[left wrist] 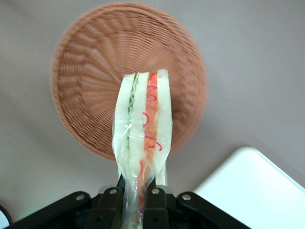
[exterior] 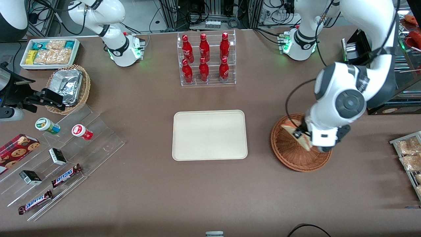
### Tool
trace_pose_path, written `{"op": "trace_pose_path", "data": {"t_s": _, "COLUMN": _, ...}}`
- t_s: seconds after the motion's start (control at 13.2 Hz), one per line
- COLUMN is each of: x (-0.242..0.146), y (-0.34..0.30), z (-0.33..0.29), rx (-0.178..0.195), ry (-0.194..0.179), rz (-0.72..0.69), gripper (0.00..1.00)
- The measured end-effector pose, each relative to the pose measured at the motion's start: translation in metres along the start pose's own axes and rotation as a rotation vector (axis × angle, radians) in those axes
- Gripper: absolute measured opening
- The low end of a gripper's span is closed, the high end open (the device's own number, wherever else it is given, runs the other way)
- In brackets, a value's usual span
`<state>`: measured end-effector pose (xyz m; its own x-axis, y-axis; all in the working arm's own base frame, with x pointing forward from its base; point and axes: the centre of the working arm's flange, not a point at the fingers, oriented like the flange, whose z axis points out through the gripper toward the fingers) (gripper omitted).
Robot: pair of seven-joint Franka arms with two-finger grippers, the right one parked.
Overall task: Place sandwich from basket to tray
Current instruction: 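Carry the held sandwich with the left gripper over the cream tray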
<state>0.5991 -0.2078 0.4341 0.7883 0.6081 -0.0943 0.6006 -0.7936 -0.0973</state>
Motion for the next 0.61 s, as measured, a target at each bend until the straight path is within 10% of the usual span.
{"op": "trace_pose_path", "data": {"t_s": 0.61, "x": -0.114, "y": 0.102, "z": 0.045, "rx": -0.013, "ry": 0.024, "rz": 0.402, "gripper": 0.15}}
